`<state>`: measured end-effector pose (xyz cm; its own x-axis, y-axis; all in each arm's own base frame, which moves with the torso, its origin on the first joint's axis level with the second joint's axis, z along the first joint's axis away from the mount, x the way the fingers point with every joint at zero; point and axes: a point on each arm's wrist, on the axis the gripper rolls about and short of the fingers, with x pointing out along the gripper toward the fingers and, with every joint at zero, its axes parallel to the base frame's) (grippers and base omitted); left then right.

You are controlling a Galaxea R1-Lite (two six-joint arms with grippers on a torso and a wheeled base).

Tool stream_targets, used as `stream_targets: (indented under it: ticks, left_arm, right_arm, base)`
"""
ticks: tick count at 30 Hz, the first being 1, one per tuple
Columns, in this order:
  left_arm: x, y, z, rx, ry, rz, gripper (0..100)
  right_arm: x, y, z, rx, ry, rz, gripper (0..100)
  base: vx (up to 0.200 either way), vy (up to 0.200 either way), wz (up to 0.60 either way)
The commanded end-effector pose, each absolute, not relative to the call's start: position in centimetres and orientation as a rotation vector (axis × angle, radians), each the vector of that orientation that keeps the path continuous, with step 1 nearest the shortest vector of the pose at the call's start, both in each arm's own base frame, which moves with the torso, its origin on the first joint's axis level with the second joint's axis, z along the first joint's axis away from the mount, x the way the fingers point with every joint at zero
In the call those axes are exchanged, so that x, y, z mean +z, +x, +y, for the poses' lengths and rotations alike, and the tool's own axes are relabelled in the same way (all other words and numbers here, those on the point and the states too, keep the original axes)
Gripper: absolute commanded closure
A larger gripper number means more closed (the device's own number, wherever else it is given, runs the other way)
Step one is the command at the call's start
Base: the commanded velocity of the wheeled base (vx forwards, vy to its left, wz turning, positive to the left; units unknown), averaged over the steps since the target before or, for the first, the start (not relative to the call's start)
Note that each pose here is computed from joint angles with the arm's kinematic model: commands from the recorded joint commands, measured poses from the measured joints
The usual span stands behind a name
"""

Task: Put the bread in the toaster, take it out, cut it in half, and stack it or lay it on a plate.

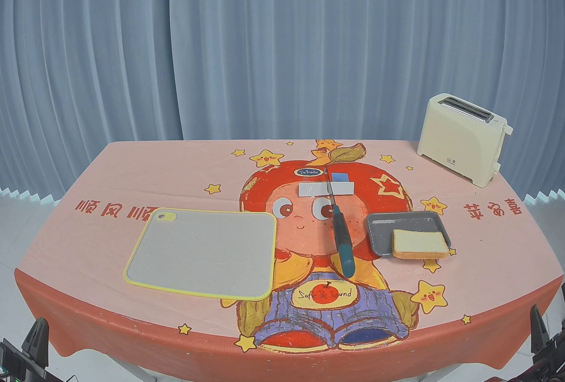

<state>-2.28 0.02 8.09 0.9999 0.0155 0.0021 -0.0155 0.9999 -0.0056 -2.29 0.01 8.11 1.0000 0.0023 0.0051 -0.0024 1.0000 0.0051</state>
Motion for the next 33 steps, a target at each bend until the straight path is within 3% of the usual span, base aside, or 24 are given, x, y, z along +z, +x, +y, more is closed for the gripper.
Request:
stream_targets:
  ticks: [1,33]
  left_arm:
    - [7.60,-2.14,0.02,0.015,-0.006,0.017,100]
    - [7.60,-2.14,0.02,0.015,-0.006,0.017,100]
  right_arm:
    - [7.60,-2.28,0.01,0.002,0.003,-0.005,0]
    - [7.60,-2.28,0.02,0.005,-0.011,-0.005,0]
  base:
    - [0.000,0.000,0.00]
    - [0.000,0.000,0.00]
